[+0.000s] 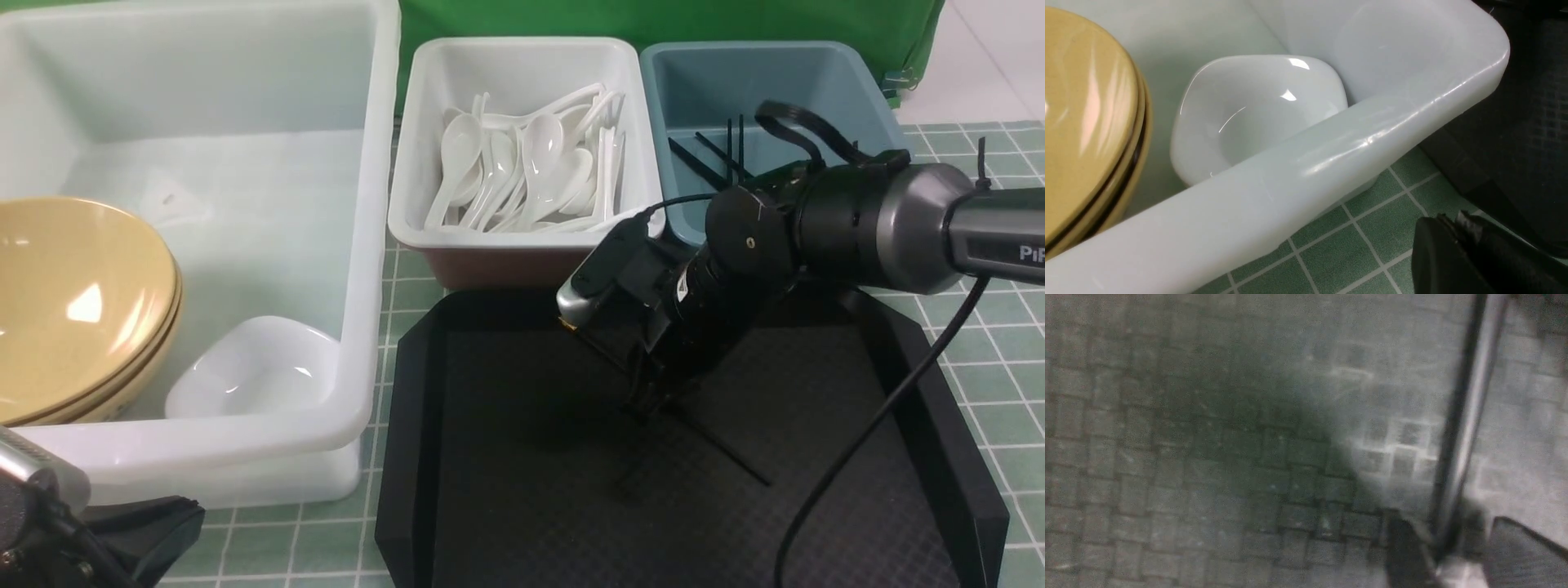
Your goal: On blue table put chopsticks spoon bowls plates into blue grey white boxes.
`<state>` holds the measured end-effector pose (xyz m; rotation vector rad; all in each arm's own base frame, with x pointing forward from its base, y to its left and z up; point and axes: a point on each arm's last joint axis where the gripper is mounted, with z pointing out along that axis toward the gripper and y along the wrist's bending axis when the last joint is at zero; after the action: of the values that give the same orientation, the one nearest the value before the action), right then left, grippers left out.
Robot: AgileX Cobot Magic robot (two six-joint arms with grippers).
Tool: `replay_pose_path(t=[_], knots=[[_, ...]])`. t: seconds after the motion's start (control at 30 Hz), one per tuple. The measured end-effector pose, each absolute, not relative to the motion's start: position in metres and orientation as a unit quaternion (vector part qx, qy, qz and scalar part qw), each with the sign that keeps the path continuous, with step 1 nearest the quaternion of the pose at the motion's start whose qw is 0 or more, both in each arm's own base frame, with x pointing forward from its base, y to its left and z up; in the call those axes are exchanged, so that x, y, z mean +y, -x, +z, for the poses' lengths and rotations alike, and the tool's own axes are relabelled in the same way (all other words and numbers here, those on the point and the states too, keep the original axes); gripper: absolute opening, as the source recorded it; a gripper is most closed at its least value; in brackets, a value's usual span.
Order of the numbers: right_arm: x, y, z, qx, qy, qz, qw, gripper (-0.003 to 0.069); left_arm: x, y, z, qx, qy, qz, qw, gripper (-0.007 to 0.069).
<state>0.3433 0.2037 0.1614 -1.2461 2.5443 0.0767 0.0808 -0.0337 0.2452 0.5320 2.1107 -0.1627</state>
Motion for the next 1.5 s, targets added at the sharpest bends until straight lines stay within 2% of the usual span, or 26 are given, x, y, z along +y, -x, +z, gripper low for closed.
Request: replay_pose_path(t=[0.03, 0.1, 0.13, 0.23, 0.33, 0.37, 0.4, 0.5, 0.57, 0.67, 0.73, 0.8, 0.93, 1.03, 1.13, 1.23, 1.3, 1.33, 1.37, 1.47, 1.5], knots=[[0.204, -0.343, 0.161, 0.887, 0.435, 0.027, 0.152, 0.0231, -0.034, -0.081, 0.245, 0.858, -0.216, -0.066, 0.461, 0.0004], [0.208, -0.340, 0.163, 0.886, 0.442, 0.026, 0.137, 0.0111, -0.034, -0.081, 0.245, 0.858, -0.216, -0.066, 0.460, 0.0004], [0.210, -0.339, 0.164, 0.884, 0.448, 0.025, 0.133, 0.0077, -0.034, -0.081, 0.244, 0.859, -0.216, -0.066, 0.460, 0.0004], [0.213, -0.323, 0.173, 0.873, 0.478, 0.020, 0.095, 0.0064, -0.034, -0.081, 0.244, 0.859, -0.216, -0.066, 0.460, 0.0004], [0.214, -0.312, 0.193, 0.865, 0.490, 0.022, 0.102, 0.0063, -0.034, -0.081, 0.244, 0.859, -0.216, -0.066, 0.460, 0.0004], [0.214, -0.310, 0.205, 0.861, 0.493, 0.023, 0.123, 0.0062, -0.034, -0.081, 0.244, 0.858, -0.216, -0.066, 0.461, 0.0004], [0.211, -0.307, 0.235, 0.850, 0.493, 0.024, 0.183, 0.0057, -0.034, -0.081, 0.244, 0.858, -0.217, -0.066, 0.461, 0.0004], [0.192, -0.313, 0.293, 0.825, 0.458, 0.018, 0.331, 0.0052, -0.034, -0.081, 0.244, 0.858, -0.217, -0.064, 0.461, 0.0004], [0.178, -0.321, 0.311, 0.816, 0.428, 0.009, 0.390, 0.0051, -0.034, -0.081, 0.244, 0.858, -0.217, -0.064, 0.461, 0.0004], [0.139, -0.354, 0.341, 0.789, 0.298, 0.007, 0.537, 0.0051, -0.033, -0.081, 0.244, 0.857, -0.218, -0.064, 0.462, 0.0004], [0.127, -0.366, 0.342, 0.776, 0.264, 0.003, 0.572, 0.0057, -0.033, -0.081, 0.244, 0.857, -0.219, -0.063, 0.462, 0.0004], [0.107, -0.392, 0.324, 0.780, 0.213, 0.000, 0.589, 0.0088, -0.033, -0.081, 0.244, 0.857, -0.220, -0.061, 0.463, 0.0004], [0.085, -0.417, 0.278, 0.829, 0.141, 0.017, 0.541, 0.0206, -0.033, -0.081, 0.245, 0.856, -0.221, -0.058, 0.464, 0.0004], [0.081, -0.416, 0.266, 0.852, 0.141, 0.014, 0.503, 0.0265, -0.033, -0.081, 0.245, 0.856, -0.221, -0.057, 0.465, 0.0004], [0.077, -0.397, 0.281, 0.871, 0.173, -0.003, 0.460, 0.0274, -0.033, -0.081, 0.245, 0.856, -0.221, -0.057, 0.465, 0.0004], [0.071, -0.366, 0.319, 0.870, 0.189, -0.012, 0.456, 0.0221, -0.034, -0.081, 0.244, 0.859, -0.214, -0.067, 0.461, 0.0004], [0.065, -0.335, 0.354, 0.848, 0.192, -0.018, 0.493, 0.0173, -0.035, -0.080, 0.244, 0.862, -0.206, -0.079, 0.457, 0.0004], [0.063, -0.324, 0.362, 0.840, 0.193, -0.020, 0.507, 0.0151, -0.035, -0.080, 0.244, 0.862, -0.204, -0.083, 0.456, 0.0004], [0.059, -0.298, 0.383, 0.814, 0.193, -0.023, 0.547, 0.0118, -0.036, -0.080, 0.244, 0.863, -0.200, -0.089, 0.455, 0.0004], [0.051, -0.245, 0.403, 0.759, 0.189, -0.024, 0.623, 0.0050, -0.037, -0.079, 0.244, 0.864, -0.195, -0.097, 0.453, 0.0004], [0.051, -0.241, 0.403, 0.755, 0.188, -0.024, 0.627, 0.0050, -0.037, -0.079, 0.244, 0.864, -0.195, -0.097, 0.453, 0.0004]])
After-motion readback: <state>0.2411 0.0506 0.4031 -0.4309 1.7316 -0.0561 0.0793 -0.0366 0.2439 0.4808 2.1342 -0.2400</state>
